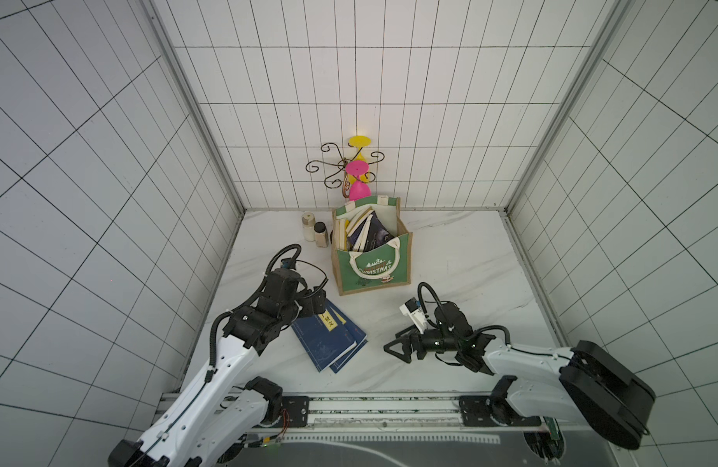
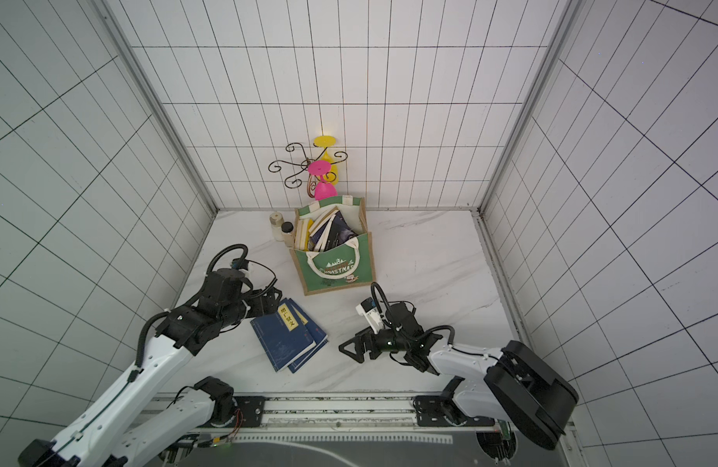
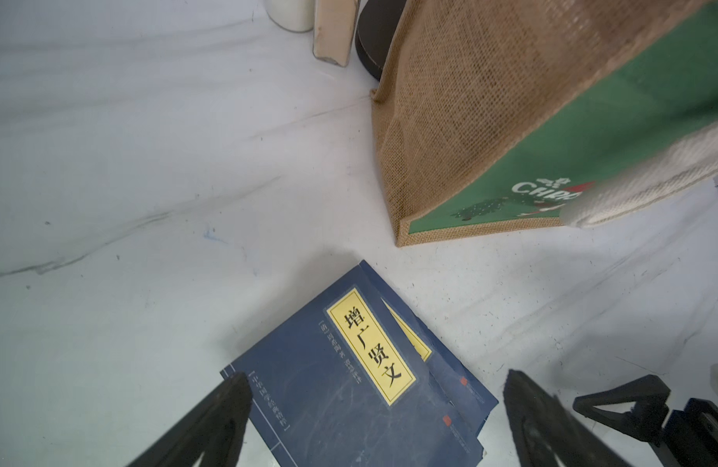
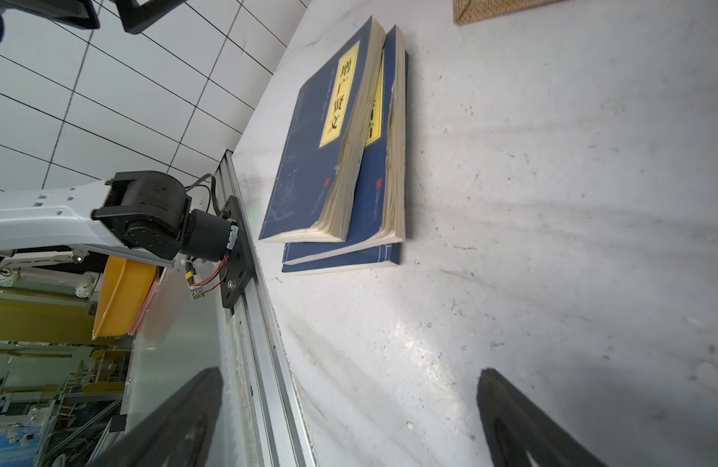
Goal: Put the books into the canvas bag
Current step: Pick up the book from the book.
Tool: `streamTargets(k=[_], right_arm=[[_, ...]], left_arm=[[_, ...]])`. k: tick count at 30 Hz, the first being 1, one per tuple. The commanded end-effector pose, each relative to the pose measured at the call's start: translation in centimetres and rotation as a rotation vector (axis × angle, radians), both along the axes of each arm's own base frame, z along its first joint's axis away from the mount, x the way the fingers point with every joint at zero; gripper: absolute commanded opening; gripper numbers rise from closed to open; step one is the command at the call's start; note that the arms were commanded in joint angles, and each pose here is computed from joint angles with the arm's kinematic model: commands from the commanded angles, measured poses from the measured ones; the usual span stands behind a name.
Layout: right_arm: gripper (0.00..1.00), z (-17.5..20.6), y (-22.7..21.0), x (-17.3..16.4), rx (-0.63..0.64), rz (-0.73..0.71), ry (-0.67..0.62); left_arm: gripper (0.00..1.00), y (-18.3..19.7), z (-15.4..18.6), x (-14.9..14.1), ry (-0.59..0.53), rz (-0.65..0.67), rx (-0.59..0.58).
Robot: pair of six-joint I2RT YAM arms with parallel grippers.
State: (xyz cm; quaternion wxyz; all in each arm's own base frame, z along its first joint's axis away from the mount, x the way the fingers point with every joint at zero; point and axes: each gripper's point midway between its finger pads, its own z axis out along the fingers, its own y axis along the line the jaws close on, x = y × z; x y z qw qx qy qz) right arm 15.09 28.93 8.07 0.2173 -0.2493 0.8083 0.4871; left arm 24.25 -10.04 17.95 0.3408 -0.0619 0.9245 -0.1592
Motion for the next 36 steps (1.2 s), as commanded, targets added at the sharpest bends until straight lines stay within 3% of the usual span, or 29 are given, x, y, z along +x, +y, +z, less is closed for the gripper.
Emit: streamTargets(k=[1, 7, 17, 25, 36], right_arm=[[0.99, 4.2, 3.4, 2.0, 0.102, 0.022, -0.127], [0.99, 3.8, 6.2, 3.1, 0.092, 0.039, -0.139], [0.99, 4.5, 9.1, 3.8, 0.106, 0.086, -0.166], [0.99, 3.8, 12.8, 2.7, 0.100, 0.164, -0.156], [0.99, -0.2, 14.2, 2.3, 0.034, 0.193, -0.059]], left_arm=[[0.97, 0.1, -0.3, -0.1, 0.012, 0.103, -0.116], [0.97, -0.5, -6.2, -1.9, 0.151, 0.174, -0.253], [0.97, 0.9, -12.0, -4.1, 0.248, 0.316, -0.286], [0.93, -0.8, -13.3, -3.9, 0.226, 0.266, -0.407], [0.75, -1.9, -10.4, -3.3, 0.115, 0.196, -0.505]])
